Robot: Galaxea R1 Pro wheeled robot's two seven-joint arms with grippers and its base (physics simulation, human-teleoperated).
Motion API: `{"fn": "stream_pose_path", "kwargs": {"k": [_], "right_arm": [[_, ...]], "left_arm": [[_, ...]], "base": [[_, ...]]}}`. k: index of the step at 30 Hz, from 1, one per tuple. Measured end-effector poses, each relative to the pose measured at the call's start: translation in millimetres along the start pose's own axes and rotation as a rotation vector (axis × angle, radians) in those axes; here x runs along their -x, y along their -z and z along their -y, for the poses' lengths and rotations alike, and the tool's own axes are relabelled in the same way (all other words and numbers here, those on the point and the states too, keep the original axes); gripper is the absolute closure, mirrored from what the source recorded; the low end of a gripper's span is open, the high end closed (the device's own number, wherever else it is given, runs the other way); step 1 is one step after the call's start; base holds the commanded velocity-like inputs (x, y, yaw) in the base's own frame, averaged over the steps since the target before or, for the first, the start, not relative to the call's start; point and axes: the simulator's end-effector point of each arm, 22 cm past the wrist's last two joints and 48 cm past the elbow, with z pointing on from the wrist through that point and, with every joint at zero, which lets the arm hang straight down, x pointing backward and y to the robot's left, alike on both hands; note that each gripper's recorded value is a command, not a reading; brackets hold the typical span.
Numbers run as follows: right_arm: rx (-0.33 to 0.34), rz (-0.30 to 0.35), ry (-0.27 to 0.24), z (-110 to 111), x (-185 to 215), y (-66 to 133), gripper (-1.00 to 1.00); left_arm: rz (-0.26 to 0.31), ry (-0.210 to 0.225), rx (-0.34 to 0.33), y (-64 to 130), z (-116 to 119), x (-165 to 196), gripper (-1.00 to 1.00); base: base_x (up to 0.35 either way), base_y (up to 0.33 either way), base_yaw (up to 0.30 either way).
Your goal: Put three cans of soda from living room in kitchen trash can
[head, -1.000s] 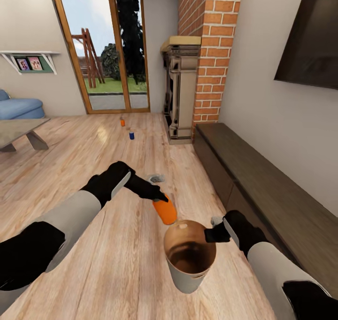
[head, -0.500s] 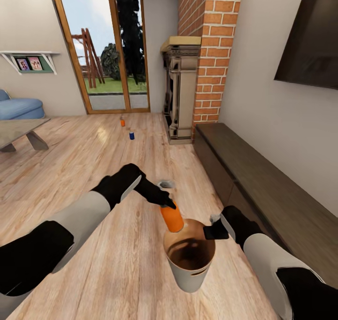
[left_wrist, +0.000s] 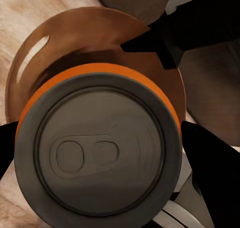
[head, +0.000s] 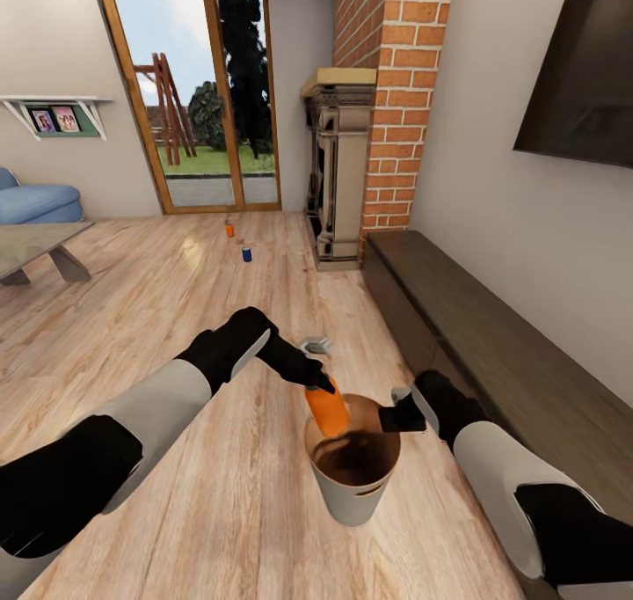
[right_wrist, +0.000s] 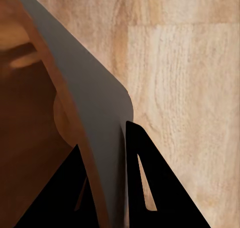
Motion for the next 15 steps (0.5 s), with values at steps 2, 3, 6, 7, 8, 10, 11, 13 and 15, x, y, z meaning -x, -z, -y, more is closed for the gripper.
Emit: {"fn": "stream_pose_path", "kwargs": {"k": [2,3,6,7,8,10,11,13,15], "right_arm": [[0.005,-0.011,-0.005,-1.9,1.2,3.1,1.00],[0.003,-0.013,-0.004,-1.8,2.2,4.3,1.00],[-0.008,-0.014,0.005,-1.6,6.9,8.6,1.00],[-0.006,-0.010,0.005,-2.9,9.4,10.2,1.00],[0.000,-0.009,0.003,-5.2,11.2,11.3,1.00],[0.008,-0.001,0.006,-11.0,17.6,14.9,1.00],[0.014,0.003,0.007,-14.1,20.2,16.3,1.00],[0.021,0.007,0.012,-20.4,24.0,18.1,1.00],[0.026,0.013,0.027,-30.6,28.9,20.0,1.00]], "left_arm": [[-0.002,-0.001,-0.003,-2.6,2.4,-0.4,1.00],[-0.003,-0.002,-0.004,-3.5,3.2,-0.6,1.00],[-0.008,-0.001,-0.007,-6.6,5.2,-2.0,1.00],[-0.008,-0.002,-0.008,-7.2,5.8,-2.4,1.00],[-0.008,-0.002,-0.010,-7.6,6.5,-2.3,1.00],[-0.008,-0.004,-0.012,-8.4,8.1,-2.0,1.00],[-0.008,-0.005,-0.013,-8.6,8.5,-1.9,1.00],[-0.008,-0.006,-0.014,-9.0,9.4,-1.8,1.00],[-0.008,-0.007,-0.012,-9.6,9.6,-1.8,1.00]], "base": [[0.000,0.000,0.000],[0.000,0.000,0.000],[0.000,0.000,0.000],[0.000,0.000,0.000],[0.000,0.000,0.000],[0.000,0.000,0.000],[0.000,0.000,0.000],[0.000,0.000,0.000],[0.000,0.000,0.000]]}}
